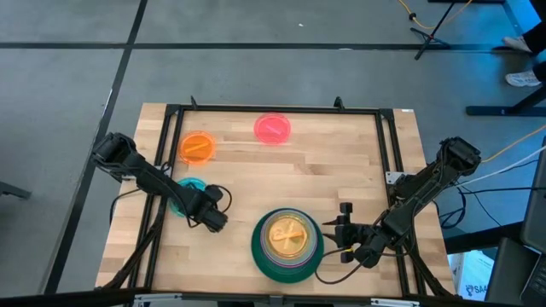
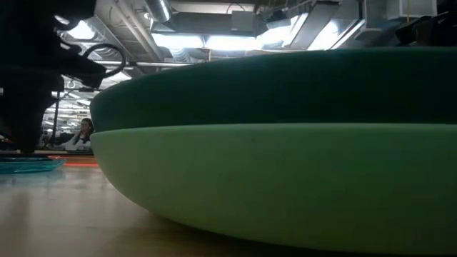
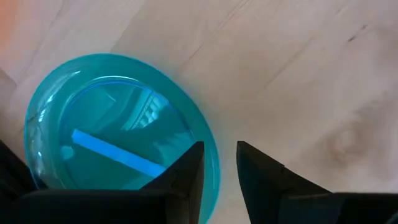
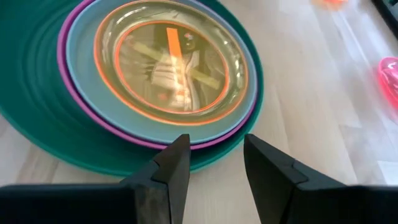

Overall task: Stack plastic plates
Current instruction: Stack the blue transparent plate on top of the bottom orange transparent plate

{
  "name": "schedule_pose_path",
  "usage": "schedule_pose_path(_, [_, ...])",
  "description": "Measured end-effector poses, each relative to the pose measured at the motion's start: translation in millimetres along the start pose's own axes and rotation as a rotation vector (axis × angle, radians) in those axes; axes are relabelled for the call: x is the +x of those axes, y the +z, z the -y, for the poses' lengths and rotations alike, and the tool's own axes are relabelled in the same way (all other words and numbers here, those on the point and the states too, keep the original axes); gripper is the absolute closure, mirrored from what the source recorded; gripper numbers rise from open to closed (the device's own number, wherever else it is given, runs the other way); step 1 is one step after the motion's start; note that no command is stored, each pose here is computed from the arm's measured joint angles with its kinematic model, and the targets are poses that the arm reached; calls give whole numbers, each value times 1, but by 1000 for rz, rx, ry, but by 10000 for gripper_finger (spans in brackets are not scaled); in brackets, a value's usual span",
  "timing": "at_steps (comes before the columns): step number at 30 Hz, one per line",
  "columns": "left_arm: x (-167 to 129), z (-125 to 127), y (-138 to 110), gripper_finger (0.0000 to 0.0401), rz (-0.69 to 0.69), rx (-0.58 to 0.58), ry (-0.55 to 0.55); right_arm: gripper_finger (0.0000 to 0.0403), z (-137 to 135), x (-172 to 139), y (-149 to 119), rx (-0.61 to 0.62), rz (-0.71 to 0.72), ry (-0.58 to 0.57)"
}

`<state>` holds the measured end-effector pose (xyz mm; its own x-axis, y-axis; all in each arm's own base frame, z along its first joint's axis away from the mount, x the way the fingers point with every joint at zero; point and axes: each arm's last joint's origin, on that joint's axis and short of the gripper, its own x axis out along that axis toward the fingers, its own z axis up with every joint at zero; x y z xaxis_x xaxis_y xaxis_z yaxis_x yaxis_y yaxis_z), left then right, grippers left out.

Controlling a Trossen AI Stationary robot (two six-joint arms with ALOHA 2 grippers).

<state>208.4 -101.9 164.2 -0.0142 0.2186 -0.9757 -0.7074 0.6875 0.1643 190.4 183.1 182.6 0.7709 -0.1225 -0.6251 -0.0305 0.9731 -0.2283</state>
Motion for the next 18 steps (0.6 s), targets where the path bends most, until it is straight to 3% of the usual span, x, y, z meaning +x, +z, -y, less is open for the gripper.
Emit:
schedule_pose_path(11, [20,-2,-3,313,4,15,-45,260,0,0,0,6,2,-3])
schedule_pose_path(18, [29,-10,-7,313,-1,16,-2,260,0,0,0,8,3,-4])
